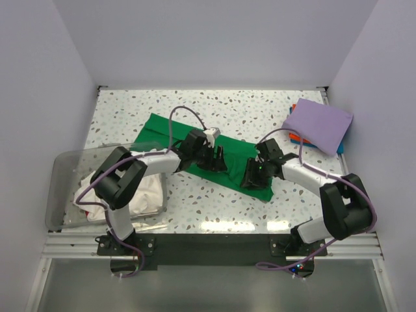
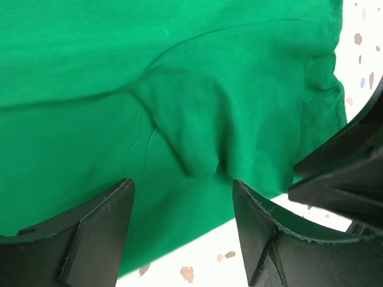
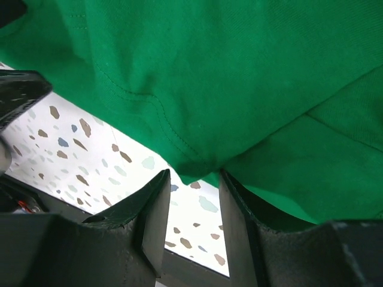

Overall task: Fold and stack the t-shirts
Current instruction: Fold the tshirt

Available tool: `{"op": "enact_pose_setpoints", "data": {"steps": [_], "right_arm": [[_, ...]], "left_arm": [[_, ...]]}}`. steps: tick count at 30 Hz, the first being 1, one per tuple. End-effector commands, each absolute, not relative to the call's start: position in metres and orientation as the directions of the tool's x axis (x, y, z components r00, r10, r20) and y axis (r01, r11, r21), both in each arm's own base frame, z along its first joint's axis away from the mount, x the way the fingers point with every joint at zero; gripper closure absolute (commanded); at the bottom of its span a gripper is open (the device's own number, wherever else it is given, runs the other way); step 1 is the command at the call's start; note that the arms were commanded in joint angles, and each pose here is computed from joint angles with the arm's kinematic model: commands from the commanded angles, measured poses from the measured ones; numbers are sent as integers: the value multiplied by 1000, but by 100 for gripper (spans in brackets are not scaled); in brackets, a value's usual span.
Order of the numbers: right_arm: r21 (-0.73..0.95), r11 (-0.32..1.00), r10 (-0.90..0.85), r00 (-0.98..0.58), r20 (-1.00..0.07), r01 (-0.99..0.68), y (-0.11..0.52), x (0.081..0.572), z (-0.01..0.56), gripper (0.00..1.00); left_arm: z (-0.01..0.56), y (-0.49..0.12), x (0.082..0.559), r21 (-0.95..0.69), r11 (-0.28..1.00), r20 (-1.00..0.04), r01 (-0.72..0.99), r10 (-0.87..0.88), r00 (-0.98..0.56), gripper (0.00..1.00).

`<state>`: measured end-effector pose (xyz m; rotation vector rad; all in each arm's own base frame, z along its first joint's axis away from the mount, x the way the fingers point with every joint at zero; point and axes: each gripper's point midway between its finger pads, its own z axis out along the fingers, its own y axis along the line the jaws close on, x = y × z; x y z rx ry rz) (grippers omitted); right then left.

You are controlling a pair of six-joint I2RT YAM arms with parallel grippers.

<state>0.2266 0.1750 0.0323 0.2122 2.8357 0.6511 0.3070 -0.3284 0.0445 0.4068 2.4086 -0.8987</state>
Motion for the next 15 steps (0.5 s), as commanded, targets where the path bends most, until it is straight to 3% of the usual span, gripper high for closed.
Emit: {"op": "enact_pose_setpoints", "data": {"steps": [1, 15], "right_arm": [[465, 881, 203, -958, -201, 89, 182, 234, 31, 59], [423, 902, 200, -956, -215, 93, 175, 234, 37, 84]], "left_arm": [[60, -347, 324, -535, 713, -606, 454, 50, -794, 30], [53, -355, 325, -535, 725, -587, 433, 49, -808, 37]]}}
